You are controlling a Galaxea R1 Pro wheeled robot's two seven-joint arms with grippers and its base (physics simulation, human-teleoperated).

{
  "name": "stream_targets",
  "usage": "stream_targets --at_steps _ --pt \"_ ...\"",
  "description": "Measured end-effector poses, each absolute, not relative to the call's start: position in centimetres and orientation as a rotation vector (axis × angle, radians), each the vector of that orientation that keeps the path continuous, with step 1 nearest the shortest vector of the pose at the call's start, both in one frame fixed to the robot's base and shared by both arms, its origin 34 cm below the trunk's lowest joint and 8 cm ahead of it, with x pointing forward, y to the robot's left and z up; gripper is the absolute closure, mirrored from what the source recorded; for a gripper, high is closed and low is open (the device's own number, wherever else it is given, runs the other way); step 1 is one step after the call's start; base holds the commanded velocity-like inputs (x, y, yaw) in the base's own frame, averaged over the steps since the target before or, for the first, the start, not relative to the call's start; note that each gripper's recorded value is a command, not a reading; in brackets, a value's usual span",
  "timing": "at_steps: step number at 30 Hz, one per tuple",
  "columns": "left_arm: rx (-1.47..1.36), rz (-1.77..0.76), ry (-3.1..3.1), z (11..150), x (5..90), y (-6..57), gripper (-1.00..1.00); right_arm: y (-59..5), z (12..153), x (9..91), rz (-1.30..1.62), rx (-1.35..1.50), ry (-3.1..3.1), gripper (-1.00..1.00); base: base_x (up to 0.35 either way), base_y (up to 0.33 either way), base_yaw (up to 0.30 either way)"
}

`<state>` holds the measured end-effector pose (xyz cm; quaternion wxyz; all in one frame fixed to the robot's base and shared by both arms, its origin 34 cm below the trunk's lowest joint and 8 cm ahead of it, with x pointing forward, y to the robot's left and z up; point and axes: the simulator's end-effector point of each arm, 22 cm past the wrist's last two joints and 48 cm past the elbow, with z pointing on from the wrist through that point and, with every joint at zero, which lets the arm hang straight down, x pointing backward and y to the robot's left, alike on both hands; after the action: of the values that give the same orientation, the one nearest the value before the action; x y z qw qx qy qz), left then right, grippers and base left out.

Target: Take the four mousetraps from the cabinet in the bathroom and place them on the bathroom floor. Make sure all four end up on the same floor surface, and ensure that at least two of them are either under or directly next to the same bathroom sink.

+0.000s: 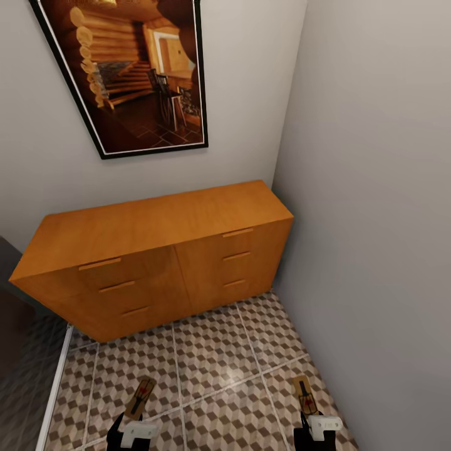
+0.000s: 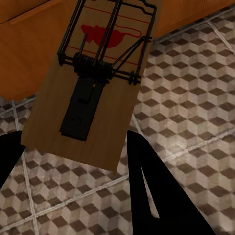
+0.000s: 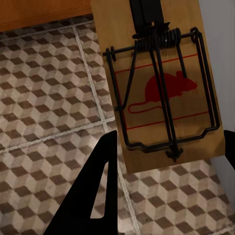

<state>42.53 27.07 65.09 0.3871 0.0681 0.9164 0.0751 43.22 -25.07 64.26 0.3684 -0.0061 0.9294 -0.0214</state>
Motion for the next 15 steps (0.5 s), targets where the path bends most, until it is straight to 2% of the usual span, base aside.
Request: stream_targets --at_steps 15 --pt "0.168 0.182 2.31 65.83 43.35 26.48 1.0 -24.96 65.03 44.06 -0.053 -0.015 2.363 1.0 0.0 0.0 0.0"
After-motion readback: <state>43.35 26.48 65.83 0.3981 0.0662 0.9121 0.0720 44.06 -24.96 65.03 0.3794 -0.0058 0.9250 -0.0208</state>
